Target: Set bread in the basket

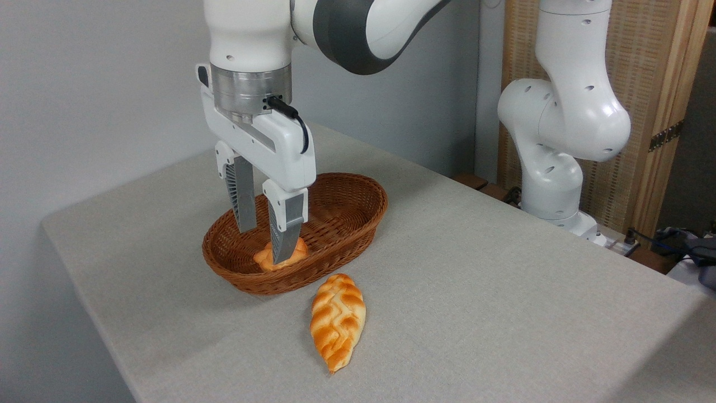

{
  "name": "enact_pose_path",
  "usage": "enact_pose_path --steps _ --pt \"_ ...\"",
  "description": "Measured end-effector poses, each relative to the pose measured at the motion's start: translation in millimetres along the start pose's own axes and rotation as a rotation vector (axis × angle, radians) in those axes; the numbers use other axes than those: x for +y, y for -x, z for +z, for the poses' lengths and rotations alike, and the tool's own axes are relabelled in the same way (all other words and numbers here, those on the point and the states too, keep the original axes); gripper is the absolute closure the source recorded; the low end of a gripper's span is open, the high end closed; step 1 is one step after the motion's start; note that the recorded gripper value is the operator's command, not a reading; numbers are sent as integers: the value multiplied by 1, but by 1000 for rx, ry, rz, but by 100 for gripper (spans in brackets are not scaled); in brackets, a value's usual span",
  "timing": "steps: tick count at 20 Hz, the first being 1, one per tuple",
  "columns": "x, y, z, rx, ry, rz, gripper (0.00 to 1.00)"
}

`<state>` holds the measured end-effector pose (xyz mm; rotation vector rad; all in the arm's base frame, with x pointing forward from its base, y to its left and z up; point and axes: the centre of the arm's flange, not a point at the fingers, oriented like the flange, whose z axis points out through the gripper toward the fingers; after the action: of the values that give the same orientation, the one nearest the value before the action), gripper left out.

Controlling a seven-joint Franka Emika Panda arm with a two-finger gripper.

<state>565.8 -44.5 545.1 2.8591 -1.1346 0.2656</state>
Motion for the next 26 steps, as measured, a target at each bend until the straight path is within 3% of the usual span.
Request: enact_pose_path --steps 6,9,13,19,26 --pt "-12 15 6 -19 9 -217 0" --pt "-18 31 18 -47 23 -356 0" --pt "-31 54 32 -77 36 -476 0" --pt "-45 84 45 -101 48 -562 0" --pt "-43 91 76 -88 32 -576 0"
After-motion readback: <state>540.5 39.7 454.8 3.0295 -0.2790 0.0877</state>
